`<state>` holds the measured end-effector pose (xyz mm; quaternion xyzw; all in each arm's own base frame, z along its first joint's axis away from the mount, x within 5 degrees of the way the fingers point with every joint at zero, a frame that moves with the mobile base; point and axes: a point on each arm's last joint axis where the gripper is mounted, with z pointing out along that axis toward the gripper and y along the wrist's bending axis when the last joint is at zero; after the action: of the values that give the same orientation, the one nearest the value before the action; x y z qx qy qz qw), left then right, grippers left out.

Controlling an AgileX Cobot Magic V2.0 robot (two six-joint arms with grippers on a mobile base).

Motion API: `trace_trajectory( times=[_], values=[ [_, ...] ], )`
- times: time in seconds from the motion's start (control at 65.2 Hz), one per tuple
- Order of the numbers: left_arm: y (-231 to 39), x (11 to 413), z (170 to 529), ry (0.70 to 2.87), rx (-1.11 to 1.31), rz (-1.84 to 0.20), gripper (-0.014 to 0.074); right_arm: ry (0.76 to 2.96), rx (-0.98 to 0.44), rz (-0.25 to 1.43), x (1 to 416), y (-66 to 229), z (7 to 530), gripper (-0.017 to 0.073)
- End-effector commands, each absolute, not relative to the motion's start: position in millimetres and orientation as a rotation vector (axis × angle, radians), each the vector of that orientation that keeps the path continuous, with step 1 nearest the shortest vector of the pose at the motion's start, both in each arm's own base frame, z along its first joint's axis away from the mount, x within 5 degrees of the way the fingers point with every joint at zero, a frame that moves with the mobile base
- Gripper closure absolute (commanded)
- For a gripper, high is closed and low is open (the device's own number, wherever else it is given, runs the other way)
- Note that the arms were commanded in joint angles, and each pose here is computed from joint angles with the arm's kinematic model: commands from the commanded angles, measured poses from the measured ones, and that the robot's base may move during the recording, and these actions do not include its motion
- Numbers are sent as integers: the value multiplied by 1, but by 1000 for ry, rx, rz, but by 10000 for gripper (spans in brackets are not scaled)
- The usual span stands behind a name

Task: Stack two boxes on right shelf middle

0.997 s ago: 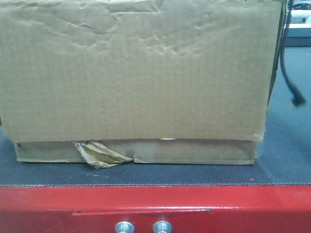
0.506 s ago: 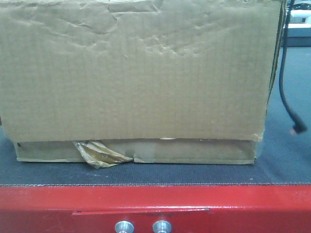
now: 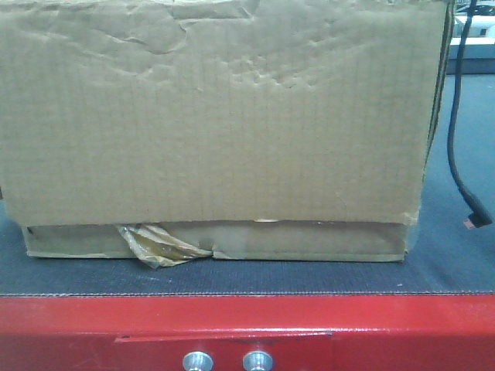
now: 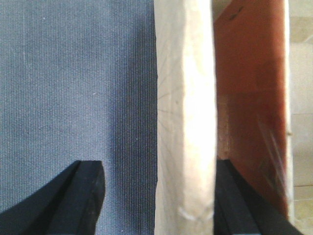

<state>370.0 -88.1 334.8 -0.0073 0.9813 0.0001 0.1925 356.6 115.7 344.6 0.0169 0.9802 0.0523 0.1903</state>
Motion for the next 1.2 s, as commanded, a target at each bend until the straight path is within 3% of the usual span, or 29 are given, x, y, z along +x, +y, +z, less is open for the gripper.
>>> trace_trajectory(
  times=[0.0,0.245,0.338,0.445,0.568,0.644,0.905,1.181],
  values=[
    [-87,370,338,2744,-22,2,255,2735,44,135,355,114,349,283],
    [-87,370,338,2744,-22,2,255,2735,44,135,355,114,349,285],
    [-87,370,338,2744,-35,-2,293,2738,44,131,356,114,347,347],
    [-90,369,338,2745,-65,-18,424,2745,40,105,358,114,343,498],
    [-97,367,338,2746,-49,-29,705,2715,74,-20,361,113,341,722],
    [-104,365,339,2736,-48,-14,705,2679,79,-95,359,114,345,720],
    [-118,353,357,2651,-43,68,705,2663,63,-72,352,122,352,721],
    [-115,349,410,2485,-75,-17,705,2497,72,28,344,120,391,721]
  ],
)
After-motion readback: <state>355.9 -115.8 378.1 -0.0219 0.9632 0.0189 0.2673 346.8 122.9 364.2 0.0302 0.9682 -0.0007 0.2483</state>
